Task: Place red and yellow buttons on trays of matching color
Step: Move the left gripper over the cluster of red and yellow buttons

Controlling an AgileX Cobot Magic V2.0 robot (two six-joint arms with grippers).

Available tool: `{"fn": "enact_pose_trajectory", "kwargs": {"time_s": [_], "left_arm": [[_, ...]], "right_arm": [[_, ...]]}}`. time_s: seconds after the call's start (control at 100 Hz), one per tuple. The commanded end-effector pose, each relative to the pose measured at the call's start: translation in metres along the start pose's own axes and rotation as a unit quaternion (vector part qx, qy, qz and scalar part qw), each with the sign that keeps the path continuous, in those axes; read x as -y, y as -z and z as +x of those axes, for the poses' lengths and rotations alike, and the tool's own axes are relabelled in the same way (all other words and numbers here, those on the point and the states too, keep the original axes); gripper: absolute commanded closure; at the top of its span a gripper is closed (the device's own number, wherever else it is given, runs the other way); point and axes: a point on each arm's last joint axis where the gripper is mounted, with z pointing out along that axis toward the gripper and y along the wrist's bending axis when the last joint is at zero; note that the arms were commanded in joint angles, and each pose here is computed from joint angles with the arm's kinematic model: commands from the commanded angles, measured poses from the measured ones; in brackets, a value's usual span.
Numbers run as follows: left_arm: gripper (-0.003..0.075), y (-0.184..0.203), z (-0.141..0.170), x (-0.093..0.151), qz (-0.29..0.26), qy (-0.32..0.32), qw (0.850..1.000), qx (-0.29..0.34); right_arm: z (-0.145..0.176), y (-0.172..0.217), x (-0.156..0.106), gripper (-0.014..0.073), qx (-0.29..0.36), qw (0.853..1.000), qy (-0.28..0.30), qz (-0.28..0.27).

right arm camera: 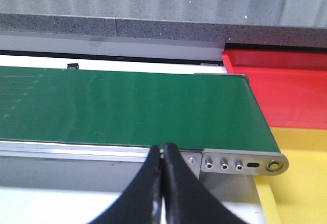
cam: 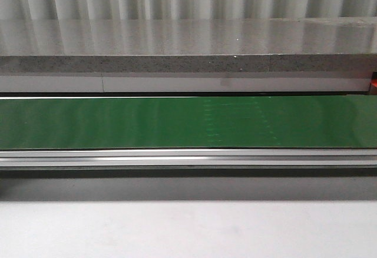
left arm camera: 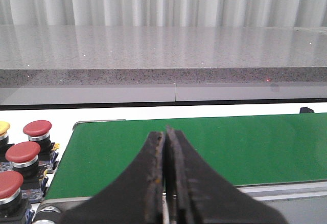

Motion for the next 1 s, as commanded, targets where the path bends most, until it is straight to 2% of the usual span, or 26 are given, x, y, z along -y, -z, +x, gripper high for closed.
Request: {"fn": "enact_pose_trajectory", "kwargs": {"time_s": [0.0,0.36,0.59,0.68,0.8,0.99], "left_arm": [[0.074,0.0,0.008,0.001,0.011,0.005,1.0,0.028],[0.074,0.001,0.001,0.002,0.014,0.008,0.999,0.05],[0.074,0.003,-0.033,0.003,0.013,0.039,0.998,0.046],[0.074,0.001,-0.052,0.004,0.008,0.04,0.999,0.011],[0.074,-0.004,-0.078,0.005,-0.004,0.042,0.997,-0.071],[0.074,-0.016,-0.114,0.006,-0.024,0.042,0.974,-0.22]], "right_arm": [[-0.008,0.002,0.0,0.0662,0.05,0.999,0.006,0.002],[-0.008,0.002,0.0,0.0662,0.05,0.999,0.006,0.002],[-0.008,0.002,0.0,0.0662,0.05,0.999,0.006,0.002],[-0.008,0.002,0.0,0.0662,0.05,0.999,0.006,0.002],[-0.008,0.002,0.0,0.0662,0.05,0.999,0.006,0.002],[-0.008,0.002,0.0,0.0662,0.05,0.999,0.006,0.002]]}}
